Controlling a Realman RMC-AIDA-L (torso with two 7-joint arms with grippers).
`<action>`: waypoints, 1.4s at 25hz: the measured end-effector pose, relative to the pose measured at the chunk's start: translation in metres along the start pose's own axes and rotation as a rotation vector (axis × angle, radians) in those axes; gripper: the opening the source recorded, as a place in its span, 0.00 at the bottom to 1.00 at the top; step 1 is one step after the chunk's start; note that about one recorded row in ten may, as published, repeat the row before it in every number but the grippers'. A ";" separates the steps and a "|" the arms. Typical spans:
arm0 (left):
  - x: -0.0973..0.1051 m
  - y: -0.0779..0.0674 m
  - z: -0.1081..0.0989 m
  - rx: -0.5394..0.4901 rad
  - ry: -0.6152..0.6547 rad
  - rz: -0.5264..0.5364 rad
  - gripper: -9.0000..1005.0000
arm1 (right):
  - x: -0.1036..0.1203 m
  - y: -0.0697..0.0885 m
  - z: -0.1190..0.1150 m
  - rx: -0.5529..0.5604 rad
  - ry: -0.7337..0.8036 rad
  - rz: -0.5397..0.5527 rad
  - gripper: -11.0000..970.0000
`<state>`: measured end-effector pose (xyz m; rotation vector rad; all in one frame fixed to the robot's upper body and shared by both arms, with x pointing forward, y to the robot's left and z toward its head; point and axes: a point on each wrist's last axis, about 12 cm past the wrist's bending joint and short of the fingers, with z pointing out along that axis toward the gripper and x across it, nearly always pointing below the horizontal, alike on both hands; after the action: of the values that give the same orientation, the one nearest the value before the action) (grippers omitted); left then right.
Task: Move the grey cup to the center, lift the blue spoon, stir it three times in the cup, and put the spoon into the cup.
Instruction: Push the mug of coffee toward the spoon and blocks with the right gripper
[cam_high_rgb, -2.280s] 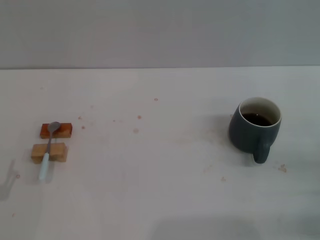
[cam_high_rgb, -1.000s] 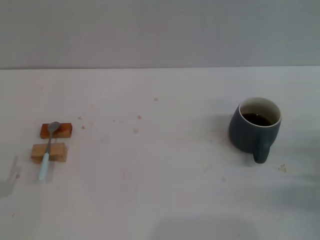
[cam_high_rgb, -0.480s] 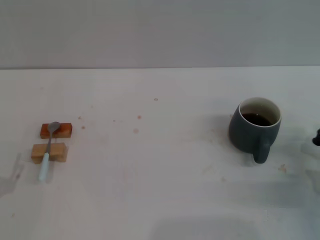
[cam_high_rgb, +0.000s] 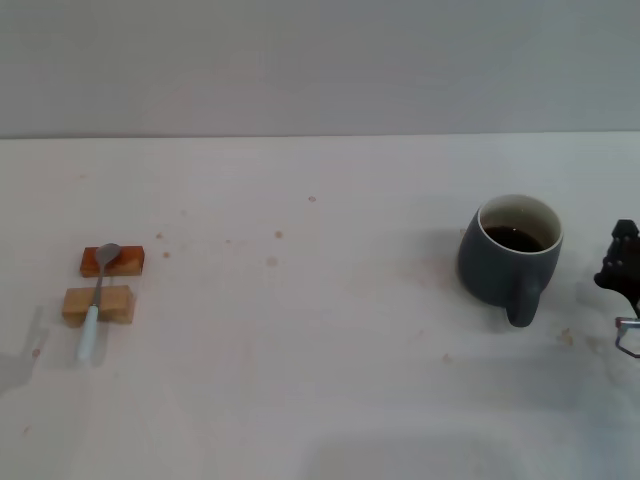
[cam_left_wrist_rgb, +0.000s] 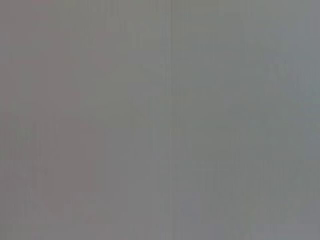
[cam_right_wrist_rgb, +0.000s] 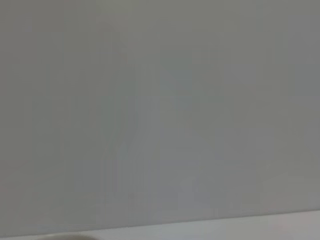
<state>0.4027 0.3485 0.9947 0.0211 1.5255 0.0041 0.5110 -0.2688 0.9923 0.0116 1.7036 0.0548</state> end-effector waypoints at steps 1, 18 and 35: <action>0.000 0.000 0.000 0.000 0.000 -0.004 0.81 | 0.000 0.003 0.001 -0.012 0.003 -0.002 0.01; -0.001 -0.001 0.003 0.006 -0.007 -0.005 0.81 | 0.003 0.019 0.003 -0.079 0.040 0.000 0.01; -0.001 -0.001 0.003 0.005 -0.007 -0.005 0.80 | 0.003 0.041 0.006 -0.174 0.064 -0.011 0.01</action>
<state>0.4057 0.3475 0.9958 0.0214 1.5185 -0.0044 0.5156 -0.2278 0.9903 -0.1305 1.7573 0.1966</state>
